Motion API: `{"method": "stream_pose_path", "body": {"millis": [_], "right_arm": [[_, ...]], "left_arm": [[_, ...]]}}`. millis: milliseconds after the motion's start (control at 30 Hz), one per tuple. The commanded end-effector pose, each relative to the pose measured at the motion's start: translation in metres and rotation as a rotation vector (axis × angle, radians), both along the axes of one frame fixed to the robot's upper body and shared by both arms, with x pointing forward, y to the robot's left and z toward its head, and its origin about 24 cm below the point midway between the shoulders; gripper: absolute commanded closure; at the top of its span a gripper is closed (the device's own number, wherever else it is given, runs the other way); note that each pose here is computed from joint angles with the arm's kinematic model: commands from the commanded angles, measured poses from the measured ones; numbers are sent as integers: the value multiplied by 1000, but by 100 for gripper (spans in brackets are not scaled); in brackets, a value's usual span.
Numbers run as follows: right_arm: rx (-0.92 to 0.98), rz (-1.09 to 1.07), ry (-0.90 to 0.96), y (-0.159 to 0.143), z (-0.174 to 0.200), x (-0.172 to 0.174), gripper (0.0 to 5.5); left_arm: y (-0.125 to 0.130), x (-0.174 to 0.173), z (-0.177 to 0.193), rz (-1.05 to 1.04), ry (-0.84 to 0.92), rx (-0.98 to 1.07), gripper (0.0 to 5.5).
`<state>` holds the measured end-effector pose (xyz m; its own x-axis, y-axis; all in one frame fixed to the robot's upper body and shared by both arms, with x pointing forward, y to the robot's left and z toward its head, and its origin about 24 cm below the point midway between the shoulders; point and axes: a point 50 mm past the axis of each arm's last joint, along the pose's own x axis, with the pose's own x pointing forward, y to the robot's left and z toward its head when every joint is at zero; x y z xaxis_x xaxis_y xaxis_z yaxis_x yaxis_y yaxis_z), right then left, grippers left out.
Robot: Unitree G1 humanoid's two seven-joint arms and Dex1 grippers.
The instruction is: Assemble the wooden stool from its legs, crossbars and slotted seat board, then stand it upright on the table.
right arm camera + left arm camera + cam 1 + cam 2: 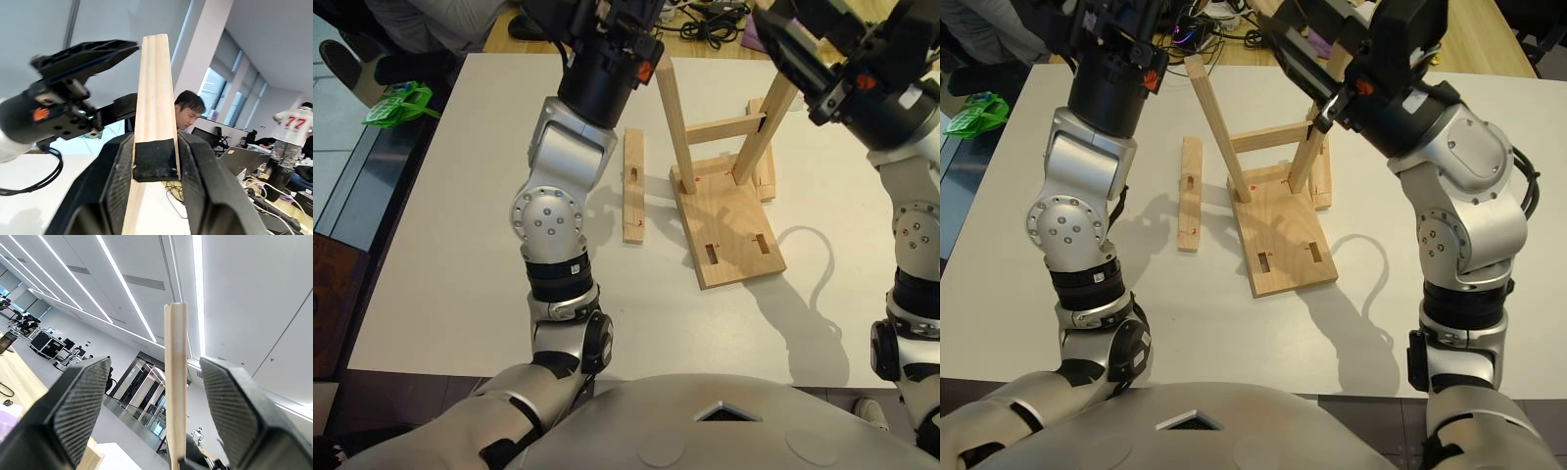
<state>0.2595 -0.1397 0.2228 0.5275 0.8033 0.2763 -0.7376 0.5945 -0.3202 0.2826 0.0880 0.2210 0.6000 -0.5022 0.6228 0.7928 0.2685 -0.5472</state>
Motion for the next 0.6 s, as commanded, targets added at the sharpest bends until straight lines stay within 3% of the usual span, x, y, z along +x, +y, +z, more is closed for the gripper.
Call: {"method": "stream_pose_path", "body": {"millis": [33,133,600], "right_arm": [[-68,42,33,1,-10,-6,418],[-96,48,46,-1,-13,-6,418],[-108,1,-2,-5,-8,2,418]], "left_arm": [[1,1,0,-2,17,4,212],[0,1,-1,-15,37,-7,238],[-2,2,-3,-38,75,-12,454]]}}
